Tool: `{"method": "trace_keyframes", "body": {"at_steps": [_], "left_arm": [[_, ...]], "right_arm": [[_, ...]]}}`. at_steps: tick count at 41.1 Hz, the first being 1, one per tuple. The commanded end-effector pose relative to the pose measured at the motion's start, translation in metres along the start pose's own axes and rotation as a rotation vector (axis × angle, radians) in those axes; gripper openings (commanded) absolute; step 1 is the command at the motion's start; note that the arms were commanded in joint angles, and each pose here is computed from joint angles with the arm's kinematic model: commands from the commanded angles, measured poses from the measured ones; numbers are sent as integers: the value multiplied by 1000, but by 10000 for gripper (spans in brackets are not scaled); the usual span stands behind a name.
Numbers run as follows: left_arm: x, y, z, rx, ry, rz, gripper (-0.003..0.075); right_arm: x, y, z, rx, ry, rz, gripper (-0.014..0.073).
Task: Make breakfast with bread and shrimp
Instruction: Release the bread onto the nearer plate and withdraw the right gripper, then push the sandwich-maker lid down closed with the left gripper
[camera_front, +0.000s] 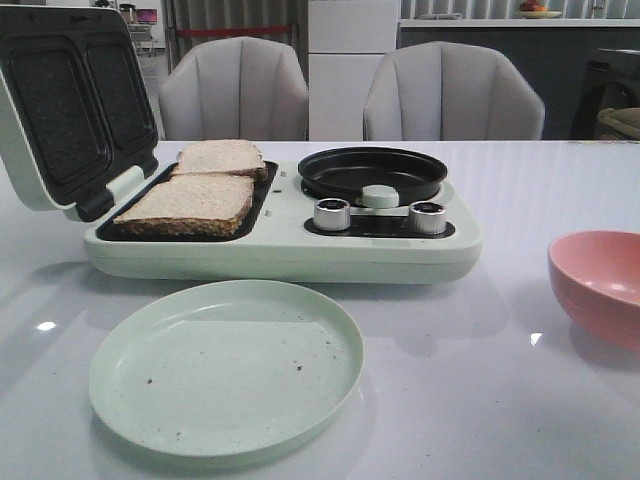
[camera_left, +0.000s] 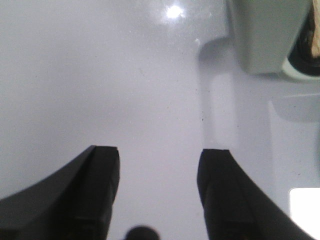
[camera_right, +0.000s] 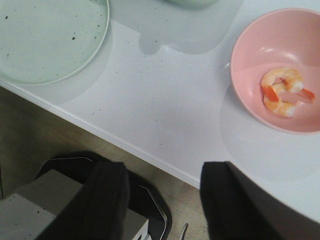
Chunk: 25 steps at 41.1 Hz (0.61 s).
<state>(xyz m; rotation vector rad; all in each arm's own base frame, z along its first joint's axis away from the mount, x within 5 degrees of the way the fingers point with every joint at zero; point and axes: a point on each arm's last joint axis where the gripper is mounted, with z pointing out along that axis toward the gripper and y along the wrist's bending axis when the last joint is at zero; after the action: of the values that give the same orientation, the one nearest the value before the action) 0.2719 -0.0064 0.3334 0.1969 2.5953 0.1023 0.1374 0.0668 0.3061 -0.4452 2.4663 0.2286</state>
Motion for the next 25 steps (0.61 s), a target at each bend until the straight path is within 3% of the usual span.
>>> {"method": "trace_keyframes", "body": {"at_steps": [1, 10, 18, 25], "left_arm": [[-19, 18, -14, 108, -147, -74, 390], [-44, 55, 7, 226, -206, -192, 239], [-75, 70, 32, 268, -230, -230, 122], [-99, 75, 50, 326, -264, -275, 99]], "right_arm": [[-10, 0, -8, 2, -81, -10, 442], [-10, 0, -8, 2, -81, -10, 442], [-10, 0, -8, 2, -81, -10, 442], [-10, 0, -8, 2, -81, -10, 442]]}}
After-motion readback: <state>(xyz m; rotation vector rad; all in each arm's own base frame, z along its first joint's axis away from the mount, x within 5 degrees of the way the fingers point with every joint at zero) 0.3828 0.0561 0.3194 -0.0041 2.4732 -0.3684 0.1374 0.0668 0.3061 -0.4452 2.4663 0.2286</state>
